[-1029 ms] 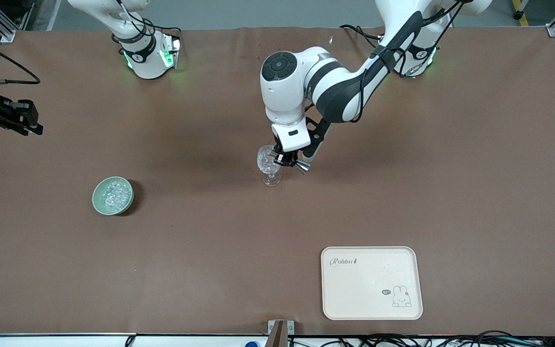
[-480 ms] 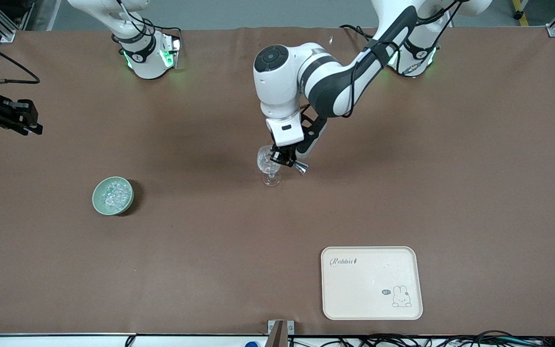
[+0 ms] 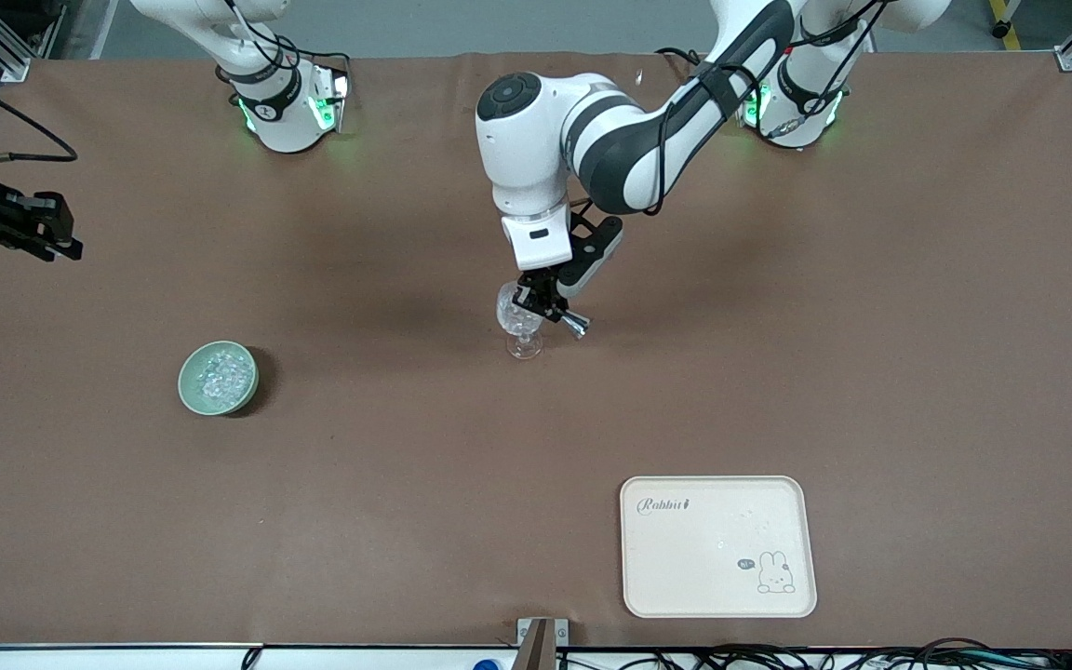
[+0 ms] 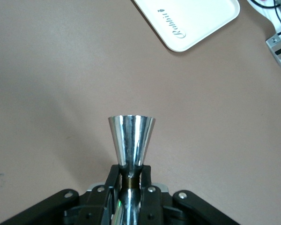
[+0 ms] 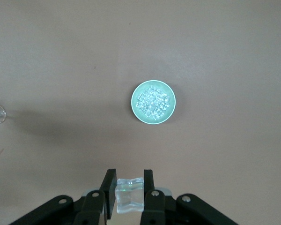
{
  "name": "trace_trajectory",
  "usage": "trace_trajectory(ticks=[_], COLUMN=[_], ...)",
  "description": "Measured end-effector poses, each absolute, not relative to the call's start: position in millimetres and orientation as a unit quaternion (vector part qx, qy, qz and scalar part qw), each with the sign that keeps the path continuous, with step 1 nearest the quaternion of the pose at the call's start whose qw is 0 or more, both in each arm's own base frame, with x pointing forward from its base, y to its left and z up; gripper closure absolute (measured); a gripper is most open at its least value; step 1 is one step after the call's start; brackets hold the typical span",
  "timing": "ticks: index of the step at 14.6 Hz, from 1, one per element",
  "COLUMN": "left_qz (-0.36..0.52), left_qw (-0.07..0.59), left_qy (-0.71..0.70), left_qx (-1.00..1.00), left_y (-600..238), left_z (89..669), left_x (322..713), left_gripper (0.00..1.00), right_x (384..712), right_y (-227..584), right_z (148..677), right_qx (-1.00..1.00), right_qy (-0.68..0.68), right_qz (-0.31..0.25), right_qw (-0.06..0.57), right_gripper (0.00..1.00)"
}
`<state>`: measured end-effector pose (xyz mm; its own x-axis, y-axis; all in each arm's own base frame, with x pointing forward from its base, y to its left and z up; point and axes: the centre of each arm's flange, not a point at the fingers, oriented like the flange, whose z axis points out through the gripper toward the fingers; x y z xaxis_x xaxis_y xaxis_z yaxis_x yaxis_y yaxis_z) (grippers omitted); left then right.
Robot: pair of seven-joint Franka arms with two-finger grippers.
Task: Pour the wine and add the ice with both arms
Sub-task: 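Move the jigger to the white tray while the right gripper carries ice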
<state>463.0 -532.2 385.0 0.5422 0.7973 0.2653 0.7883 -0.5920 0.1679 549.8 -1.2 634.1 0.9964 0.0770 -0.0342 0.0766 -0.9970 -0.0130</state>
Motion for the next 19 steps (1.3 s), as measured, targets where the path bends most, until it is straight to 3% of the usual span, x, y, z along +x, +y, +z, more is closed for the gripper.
trace_trajectory(ticks=[5, 12, 16, 19], left_qz=[0.125, 0.001, -0.102, -0.148], left_qw=[0.047, 0.145, 0.227, 0.274], left_qy=[0.505, 0.630, 0.685, 0.711], left_qx=[0.852, 0.763, 0.685, 0.630], left_y=[-515.5, -396.7, -278.9, -213.3], left_z=[419.0, 440.8, 419.3, 385.2], left_x=[497.9, 618.1, 696.7, 730.8], left_gripper=[0.79, 0.79, 0.79, 0.79], right_x=[549.8, 549.0, 550.6, 551.2], right_y=[-1.0, 35.5, 126.6, 224.5], right_z=[634.2, 634.0, 621.9, 583.1], right_qx=[-0.999, -0.998, -0.999, -1.000], right_qy=[-0.039, -0.065, -0.043, -0.007], right_qz=[0.017, 0.017, 0.005, 0.003], right_qw=[0.006, 0.009, 0.009, 0.009], right_gripper=[0.72, 0.72, 0.72, 0.72])
